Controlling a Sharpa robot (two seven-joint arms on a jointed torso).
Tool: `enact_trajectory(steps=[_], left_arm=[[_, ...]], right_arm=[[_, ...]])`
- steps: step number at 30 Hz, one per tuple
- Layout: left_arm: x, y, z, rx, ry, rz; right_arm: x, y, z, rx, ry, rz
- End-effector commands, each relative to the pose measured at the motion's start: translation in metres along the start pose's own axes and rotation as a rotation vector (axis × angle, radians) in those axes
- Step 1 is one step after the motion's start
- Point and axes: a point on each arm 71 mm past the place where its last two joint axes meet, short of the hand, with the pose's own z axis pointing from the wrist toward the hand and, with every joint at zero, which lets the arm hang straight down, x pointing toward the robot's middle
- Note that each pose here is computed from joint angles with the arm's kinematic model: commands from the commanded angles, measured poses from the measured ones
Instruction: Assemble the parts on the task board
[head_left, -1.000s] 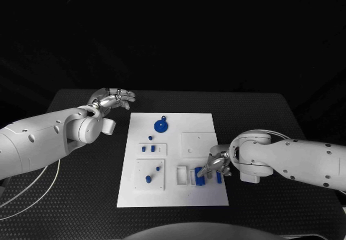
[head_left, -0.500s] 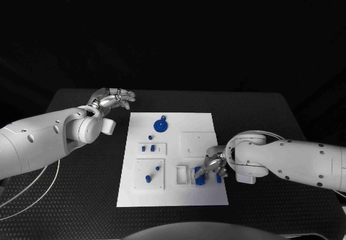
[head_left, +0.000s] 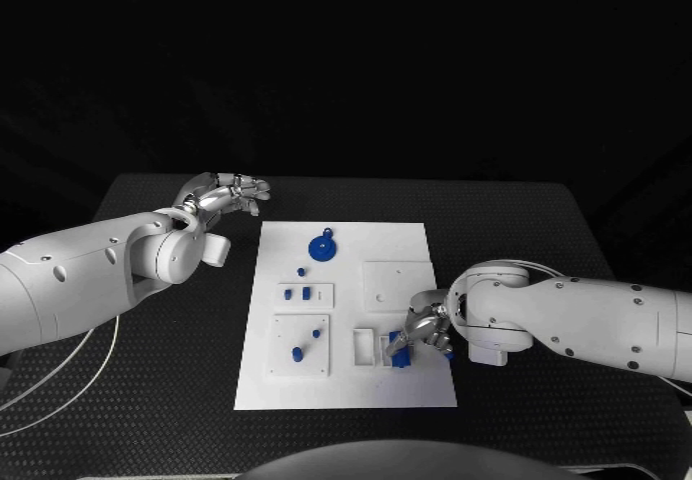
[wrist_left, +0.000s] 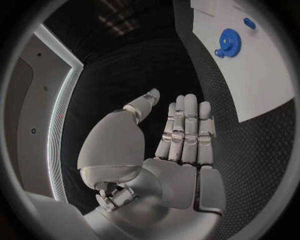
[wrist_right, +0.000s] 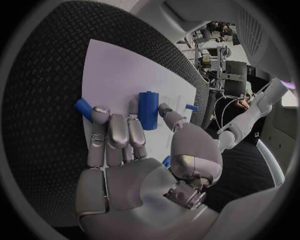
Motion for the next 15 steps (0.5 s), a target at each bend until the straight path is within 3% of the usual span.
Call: enact_trajectory(steps=[1,15], left_arm=[[0.0018,-0.001,0.0,0.005,0.013,-0.008],[0.0016,-0.001,-0.0004,0.003,0.014,-0.008]], right_arm=[[0.0033,-0.0004,0.0026,0.004,0.0,-0.006],[0.0012,0.0005,0.0038,0.007,-0.023,-0.006]])
